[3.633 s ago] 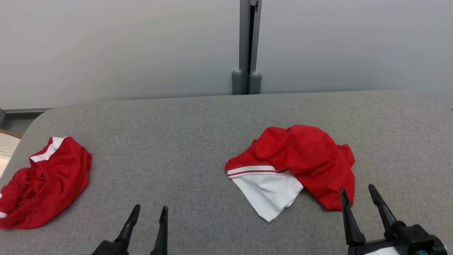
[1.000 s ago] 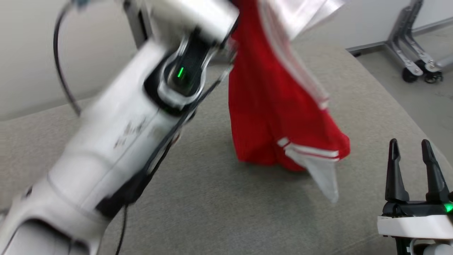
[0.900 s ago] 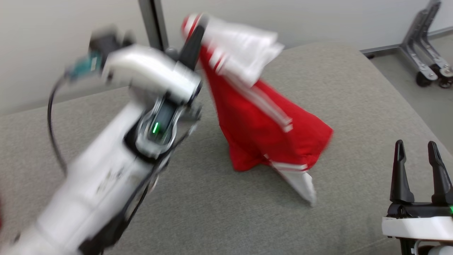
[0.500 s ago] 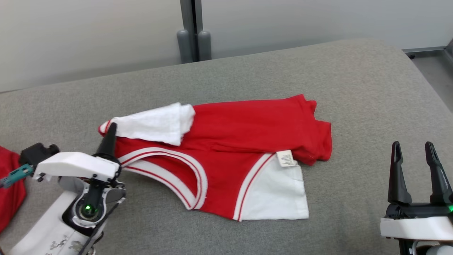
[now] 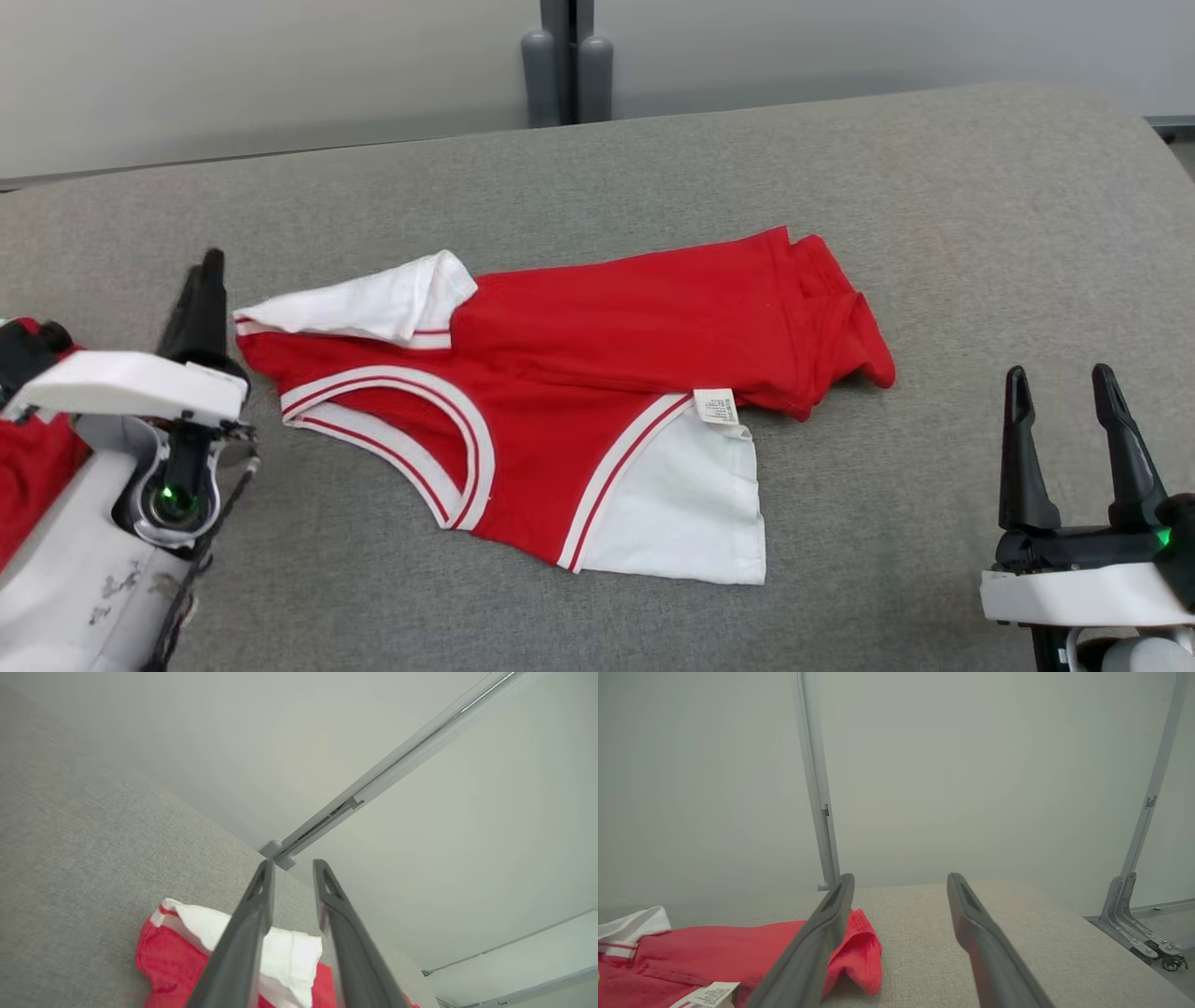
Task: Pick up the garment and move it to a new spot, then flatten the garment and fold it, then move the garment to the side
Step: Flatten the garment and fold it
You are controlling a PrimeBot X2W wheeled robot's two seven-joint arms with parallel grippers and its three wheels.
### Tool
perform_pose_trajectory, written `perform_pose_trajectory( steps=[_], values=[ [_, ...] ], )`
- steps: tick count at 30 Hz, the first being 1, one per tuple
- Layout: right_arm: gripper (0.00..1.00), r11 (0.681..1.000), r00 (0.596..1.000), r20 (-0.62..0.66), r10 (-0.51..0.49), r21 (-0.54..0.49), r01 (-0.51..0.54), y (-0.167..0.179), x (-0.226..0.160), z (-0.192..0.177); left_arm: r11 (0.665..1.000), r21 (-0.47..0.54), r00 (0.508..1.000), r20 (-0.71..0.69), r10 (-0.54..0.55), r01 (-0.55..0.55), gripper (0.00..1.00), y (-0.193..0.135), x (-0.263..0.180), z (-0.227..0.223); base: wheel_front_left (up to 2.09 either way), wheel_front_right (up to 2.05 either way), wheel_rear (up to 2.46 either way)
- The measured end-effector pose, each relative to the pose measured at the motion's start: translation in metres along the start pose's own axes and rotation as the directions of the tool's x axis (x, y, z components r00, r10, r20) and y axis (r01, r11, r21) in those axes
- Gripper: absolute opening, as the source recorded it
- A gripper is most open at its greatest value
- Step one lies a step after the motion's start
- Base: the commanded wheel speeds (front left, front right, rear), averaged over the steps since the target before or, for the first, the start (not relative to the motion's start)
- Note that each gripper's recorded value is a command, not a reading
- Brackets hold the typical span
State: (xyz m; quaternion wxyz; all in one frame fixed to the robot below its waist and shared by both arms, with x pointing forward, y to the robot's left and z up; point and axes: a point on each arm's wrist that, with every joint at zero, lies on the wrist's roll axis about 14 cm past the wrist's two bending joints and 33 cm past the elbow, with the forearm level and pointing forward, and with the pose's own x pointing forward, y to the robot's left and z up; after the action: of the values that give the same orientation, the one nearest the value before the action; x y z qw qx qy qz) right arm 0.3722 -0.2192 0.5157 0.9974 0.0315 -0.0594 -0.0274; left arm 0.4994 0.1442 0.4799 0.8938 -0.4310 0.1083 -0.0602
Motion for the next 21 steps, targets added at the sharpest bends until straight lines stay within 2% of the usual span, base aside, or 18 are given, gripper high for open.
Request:
perform_pose_trajectory(
  steps=[4, 7, 11, 14, 17, 18, 21],
  values=[
    [1.00, 0.999, 0.999, 0.002, 0.035, 0.006, -0.035, 0.012, 0.008, -0.002, 0.994, 0.112, 0.994, 0.111, -0.008, -0.004, 1.00, 0.000, 0.006, 0.035, 0.00, 0.00, 0.00],
    [1.00, 0.998, 0.998, 0.000, 0.056, 0.011, -0.056, 0.019, 0.011, -0.003, 0.976, 0.216, 0.977, 0.212, -0.027, -0.020, 1.00, -0.003, 0.001, 0.064, 0.00, 0.00, 0.00],
    [1.00, 0.997, 0.997, -0.013, 0.078, 0.017, -0.078, 0.026, 0.012, -0.008, 0.951, 0.305, 0.960, 0.277, -0.030, -0.059, 1.00, 0.002, -0.027, 0.060, 0.00, 0.00, 0.00],
    [1.00, 0.995, 0.994, -0.033, 0.103, 0.024, -0.102, 0.035, 0.010, -0.014, 0.923, 0.373, 0.959, 0.284, -0.016, -0.095, 1.00, 0.008, -0.055, 0.040, 0.00, 0.00, 0.00],
    [1.00, 0.992, 0.992, -0.029, 0.122, 0.029, -0.121, 0.041, 0.010, -0.013, 0.878, 0.466, 0.959, 0.282, -0.027, -0.112, 1.00, 0.005, -0.079, 0.023, 0.00, 0.00, 0.00],
    [1.00, 0.991, 0.991, -0.024, 0.134, 0.032, -0.133, 0.046, 0.009, -0.011, 0.852, 0.508, 0.960, 0.281, -0.023, -0.128, 1.00, 0.004, -0.094, 0.012, 0.00, 0.00, 0.00],
    [1.00, 0.988, 0.989, -0.020, 0.149, 0.038, -0.149, 0.051, 0.006, -0.009, 0.808, 0.572, 0.963, 0.269, -0.021, -0.142, 1.00, 0.002, -0.113, -0.001, 0.00, 0.00, 0.00]
  ],
)
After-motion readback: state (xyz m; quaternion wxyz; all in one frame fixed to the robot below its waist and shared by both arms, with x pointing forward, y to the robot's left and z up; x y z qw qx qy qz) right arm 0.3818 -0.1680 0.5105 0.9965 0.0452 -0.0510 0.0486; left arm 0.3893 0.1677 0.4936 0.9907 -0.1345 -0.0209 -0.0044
